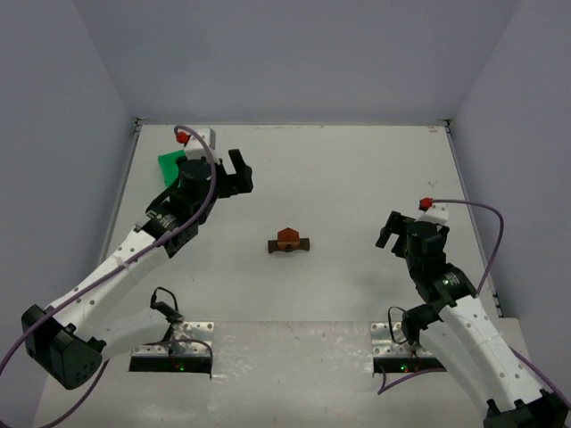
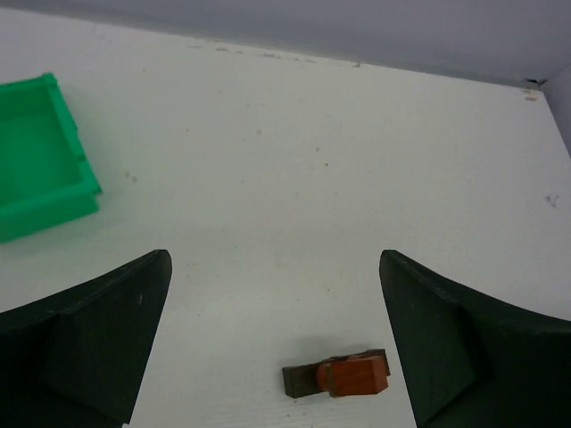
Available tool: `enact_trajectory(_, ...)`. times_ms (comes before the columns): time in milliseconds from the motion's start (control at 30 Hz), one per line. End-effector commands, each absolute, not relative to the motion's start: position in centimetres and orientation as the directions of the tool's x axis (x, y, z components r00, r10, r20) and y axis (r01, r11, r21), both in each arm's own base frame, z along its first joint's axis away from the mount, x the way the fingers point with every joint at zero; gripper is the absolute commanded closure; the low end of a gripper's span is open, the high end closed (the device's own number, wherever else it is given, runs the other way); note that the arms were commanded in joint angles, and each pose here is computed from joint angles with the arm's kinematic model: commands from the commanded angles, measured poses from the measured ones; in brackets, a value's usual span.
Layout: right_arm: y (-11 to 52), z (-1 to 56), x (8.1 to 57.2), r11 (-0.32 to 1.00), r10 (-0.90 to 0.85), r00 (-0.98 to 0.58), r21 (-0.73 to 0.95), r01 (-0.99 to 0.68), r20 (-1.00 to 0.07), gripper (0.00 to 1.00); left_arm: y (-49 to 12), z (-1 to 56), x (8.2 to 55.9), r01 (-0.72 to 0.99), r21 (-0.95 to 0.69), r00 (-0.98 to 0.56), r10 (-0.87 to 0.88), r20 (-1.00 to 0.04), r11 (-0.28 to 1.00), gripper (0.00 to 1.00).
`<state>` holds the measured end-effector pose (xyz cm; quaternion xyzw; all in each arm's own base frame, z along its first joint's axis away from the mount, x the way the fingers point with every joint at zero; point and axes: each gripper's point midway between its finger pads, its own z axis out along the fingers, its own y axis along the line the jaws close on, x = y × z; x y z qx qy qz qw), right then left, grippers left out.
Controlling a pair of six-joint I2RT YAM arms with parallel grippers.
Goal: Build the wood block tower
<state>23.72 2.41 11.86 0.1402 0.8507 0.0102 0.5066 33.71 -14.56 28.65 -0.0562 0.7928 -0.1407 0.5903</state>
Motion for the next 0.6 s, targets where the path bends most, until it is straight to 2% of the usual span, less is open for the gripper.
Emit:
enact_trajectory(0,2.7,13.0,23.9,0.939,0.322,-0.398,0.236,0.25,-0.859,0.01,-8.7,27.6,31.2,-0.174,-0.449,-0.134,-0.473,-0.871,0.876,0.0)
enact_trajectory(233,2.0,13.4,23.7,0.923,0.349,-0.382,0.244,0.296,-0.856,0.01,-7.7,23.4,30.6,-0.222,-0.427,-0.204,-0.47,-0.859,0.877,0.0)
enact_trajectory(567,1.8,13.7,23.5,0.916,0.368,-0.329,0.277,0.291,-0.87,0.01,-8.3,22.5,31.1,-0.22,-0.429,-0.238,-0.474,-0.847,0.876,0.0)
